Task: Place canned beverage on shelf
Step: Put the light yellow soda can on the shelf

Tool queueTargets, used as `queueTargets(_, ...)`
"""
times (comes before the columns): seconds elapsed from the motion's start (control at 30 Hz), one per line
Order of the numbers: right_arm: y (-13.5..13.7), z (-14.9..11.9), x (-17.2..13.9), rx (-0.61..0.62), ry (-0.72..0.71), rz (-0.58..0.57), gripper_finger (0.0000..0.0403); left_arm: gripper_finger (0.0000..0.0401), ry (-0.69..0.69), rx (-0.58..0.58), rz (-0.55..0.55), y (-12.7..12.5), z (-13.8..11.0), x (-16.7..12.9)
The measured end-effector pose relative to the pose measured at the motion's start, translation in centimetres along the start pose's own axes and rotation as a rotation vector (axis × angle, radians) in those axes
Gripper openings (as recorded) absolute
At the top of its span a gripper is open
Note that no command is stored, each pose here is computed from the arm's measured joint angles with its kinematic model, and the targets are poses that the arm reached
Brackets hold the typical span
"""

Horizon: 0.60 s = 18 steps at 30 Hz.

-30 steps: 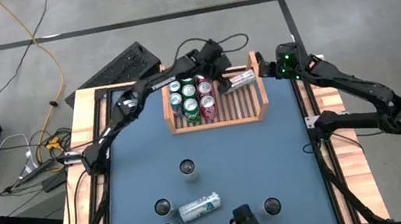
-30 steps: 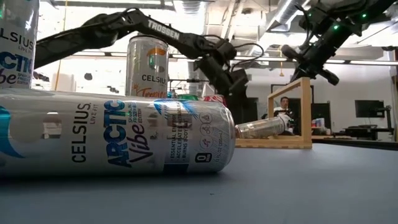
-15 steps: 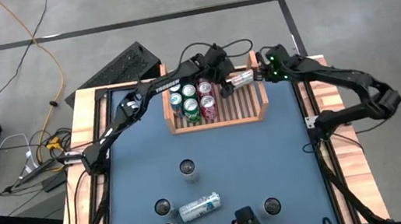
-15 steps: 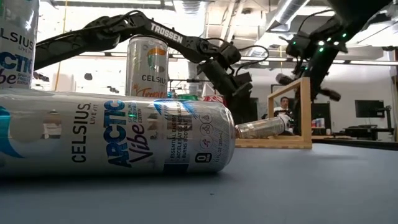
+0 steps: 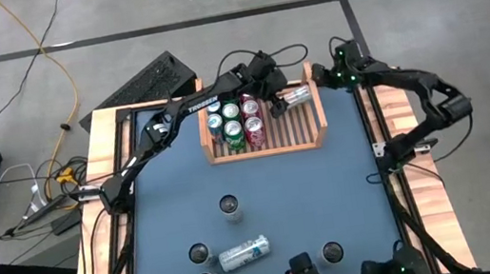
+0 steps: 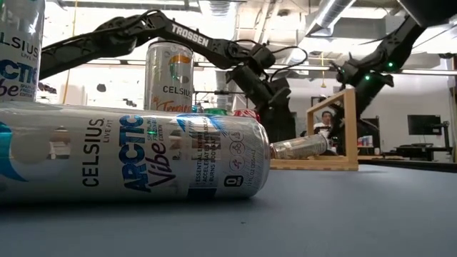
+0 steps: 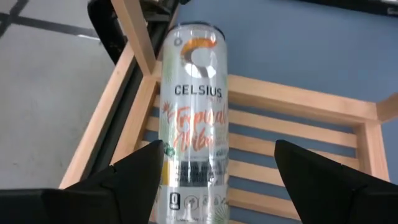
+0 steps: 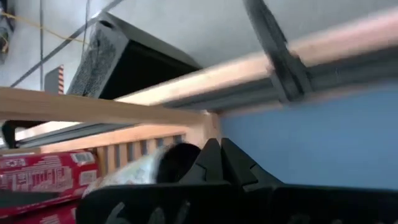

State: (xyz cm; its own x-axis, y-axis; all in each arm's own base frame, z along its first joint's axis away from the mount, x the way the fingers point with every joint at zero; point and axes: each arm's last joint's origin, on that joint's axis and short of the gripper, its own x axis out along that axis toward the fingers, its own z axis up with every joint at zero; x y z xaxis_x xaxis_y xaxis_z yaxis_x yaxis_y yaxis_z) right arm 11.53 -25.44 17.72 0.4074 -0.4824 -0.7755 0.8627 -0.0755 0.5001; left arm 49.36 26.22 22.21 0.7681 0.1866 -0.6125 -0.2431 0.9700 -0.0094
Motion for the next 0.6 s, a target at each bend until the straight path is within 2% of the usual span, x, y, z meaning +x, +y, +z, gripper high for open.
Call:
queueTargets(0.43, -0.3, -0.3, 0.5, -0.028, 0.082, 0.048, 0.0, 0.0293, 0.007, 0.003, -0.002, -0.1, -0.1, 0.0)
queueTargets(0.6, 0.5, -1.1, 0.6, -0.074, 0.178, 0.157, 0.0, 0.0293, 0.003, -0.012, -0.033, -0.2, 0.0, 0.0)
